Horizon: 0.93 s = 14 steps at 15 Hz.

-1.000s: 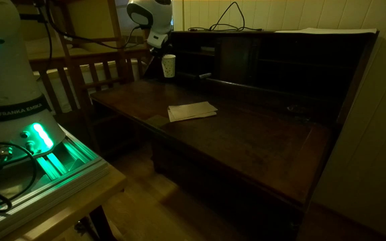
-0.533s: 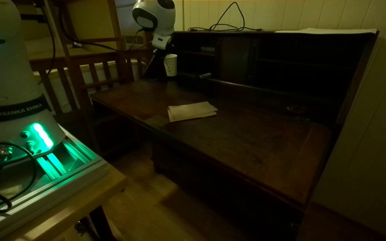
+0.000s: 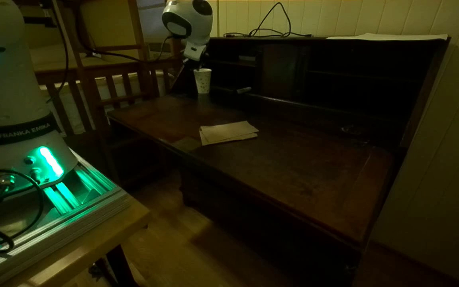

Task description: Place the coffee cup upright.

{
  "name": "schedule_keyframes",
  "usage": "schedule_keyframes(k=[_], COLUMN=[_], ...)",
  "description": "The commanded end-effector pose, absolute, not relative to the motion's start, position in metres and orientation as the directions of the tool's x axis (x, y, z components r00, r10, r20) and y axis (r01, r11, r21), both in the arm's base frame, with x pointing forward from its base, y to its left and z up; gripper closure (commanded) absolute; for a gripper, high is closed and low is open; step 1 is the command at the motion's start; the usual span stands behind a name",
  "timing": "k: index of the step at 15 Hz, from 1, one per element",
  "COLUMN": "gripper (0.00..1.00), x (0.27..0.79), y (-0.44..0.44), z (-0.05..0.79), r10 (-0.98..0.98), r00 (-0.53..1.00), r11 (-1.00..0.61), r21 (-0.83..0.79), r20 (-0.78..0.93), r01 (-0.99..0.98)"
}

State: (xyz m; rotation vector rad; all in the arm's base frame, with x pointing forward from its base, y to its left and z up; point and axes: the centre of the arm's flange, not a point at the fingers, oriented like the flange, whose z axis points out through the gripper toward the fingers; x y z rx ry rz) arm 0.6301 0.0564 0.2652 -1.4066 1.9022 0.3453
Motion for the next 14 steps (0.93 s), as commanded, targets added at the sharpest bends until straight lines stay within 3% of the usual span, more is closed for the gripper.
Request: schedule_keyframes(k=[1, 6, 11, 14], gripper=[0.37, 0.02, 0.0, 0.0], x=[0.634, 0.595, 0.538, 0.49], y=[0.057, 0.053, 0.025, 0.01], z=[0.267, 0.3, 0.326, 0.34], r10=[-0.694, -0.721, -0.704, -0.758], r00=[-0.121, -0.182, -0.3, -0.262], r11=[0.37, 0.437, 0.579, 0.478], r21=[-0.208, -0.234, -0.275, -0.236], r20=[-0.71, -0.669, -0.644, -0.597], r01=[-0.905, -0.868, -0.768, -0.846])
